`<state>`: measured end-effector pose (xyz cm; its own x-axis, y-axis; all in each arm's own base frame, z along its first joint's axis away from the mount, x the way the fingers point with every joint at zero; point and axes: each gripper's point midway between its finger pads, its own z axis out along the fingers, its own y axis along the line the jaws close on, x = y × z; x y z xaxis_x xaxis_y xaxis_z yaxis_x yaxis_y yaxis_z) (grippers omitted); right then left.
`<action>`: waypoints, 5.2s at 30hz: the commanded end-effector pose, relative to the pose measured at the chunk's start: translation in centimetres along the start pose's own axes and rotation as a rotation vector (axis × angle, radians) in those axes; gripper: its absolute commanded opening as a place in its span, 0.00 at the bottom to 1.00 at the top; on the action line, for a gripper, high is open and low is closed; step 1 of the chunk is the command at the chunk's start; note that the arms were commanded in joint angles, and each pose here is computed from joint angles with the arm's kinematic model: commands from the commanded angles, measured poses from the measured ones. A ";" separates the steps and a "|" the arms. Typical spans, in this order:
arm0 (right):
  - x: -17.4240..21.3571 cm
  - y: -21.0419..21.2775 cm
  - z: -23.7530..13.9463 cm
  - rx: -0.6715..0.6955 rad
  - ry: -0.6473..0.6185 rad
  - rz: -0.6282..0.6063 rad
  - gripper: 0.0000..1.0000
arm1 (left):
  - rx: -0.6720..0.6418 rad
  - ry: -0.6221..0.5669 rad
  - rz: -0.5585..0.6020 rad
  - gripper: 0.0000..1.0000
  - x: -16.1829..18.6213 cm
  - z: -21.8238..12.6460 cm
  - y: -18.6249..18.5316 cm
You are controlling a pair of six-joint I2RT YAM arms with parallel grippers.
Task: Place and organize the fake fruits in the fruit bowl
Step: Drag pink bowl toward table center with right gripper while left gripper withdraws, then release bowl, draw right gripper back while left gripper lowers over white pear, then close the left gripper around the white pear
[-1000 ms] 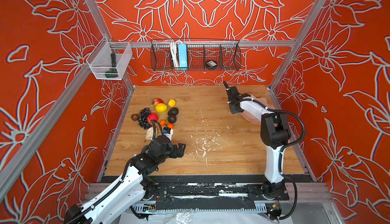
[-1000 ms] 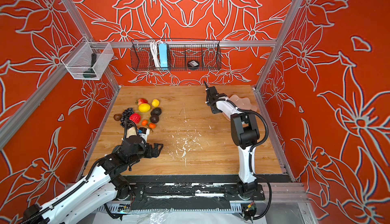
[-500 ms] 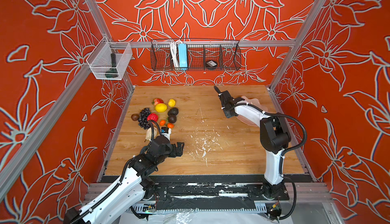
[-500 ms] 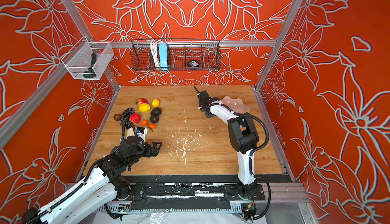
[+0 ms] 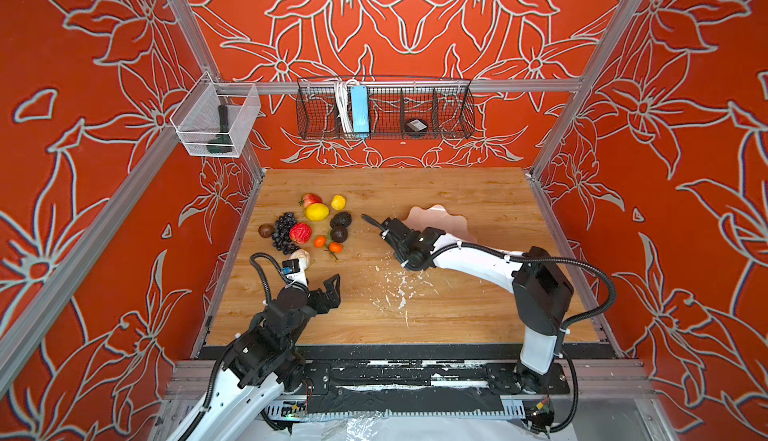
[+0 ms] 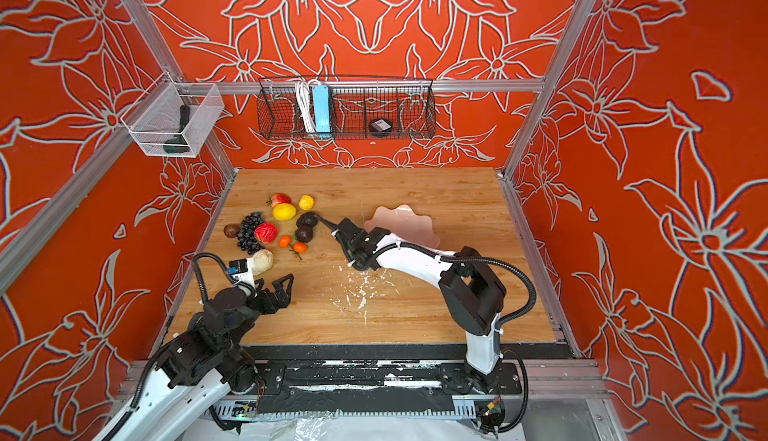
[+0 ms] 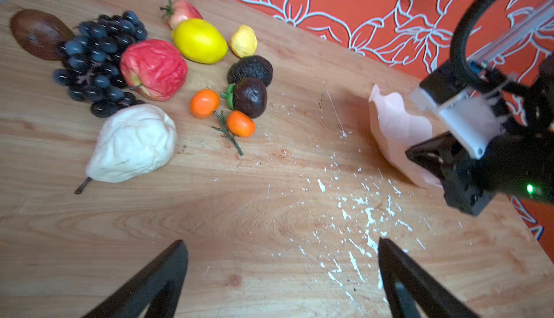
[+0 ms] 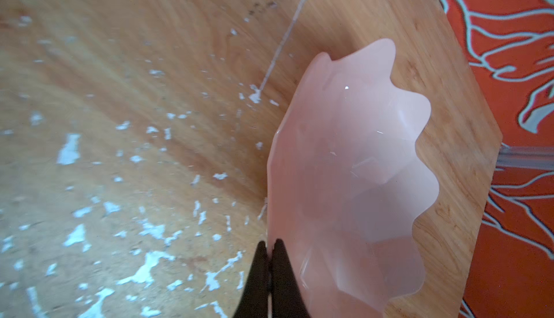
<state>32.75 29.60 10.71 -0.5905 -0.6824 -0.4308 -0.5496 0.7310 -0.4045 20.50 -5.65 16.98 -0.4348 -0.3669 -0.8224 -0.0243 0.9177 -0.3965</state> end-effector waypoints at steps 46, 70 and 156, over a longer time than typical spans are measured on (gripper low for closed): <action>8.5 -6.5 -10.1 -0.222 -0.316 0.622 0.80 | -0.042 0.441 -0.021 0.98 3.4 4.5 -4.9; 16.6 -4.3 -8.1 -0.307 -0.317 0.778 0.81 | -0.732 0.325 -0.260 0.98 -3.7 9.0 10.9; 18.1 -2.8 -5.8 -0.301 -0.250 0.715 0.81 | -0.513 0.578 -0.277 0.92 0.2 17.4 9.5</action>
<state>20.19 15.33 8.97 -0.7261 -0.0187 -0.6873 -0.2571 0.9345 0.2463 34.84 0.85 6.13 -0.7348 -0.5946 -0.3264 -0.5700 0.8022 -0.1779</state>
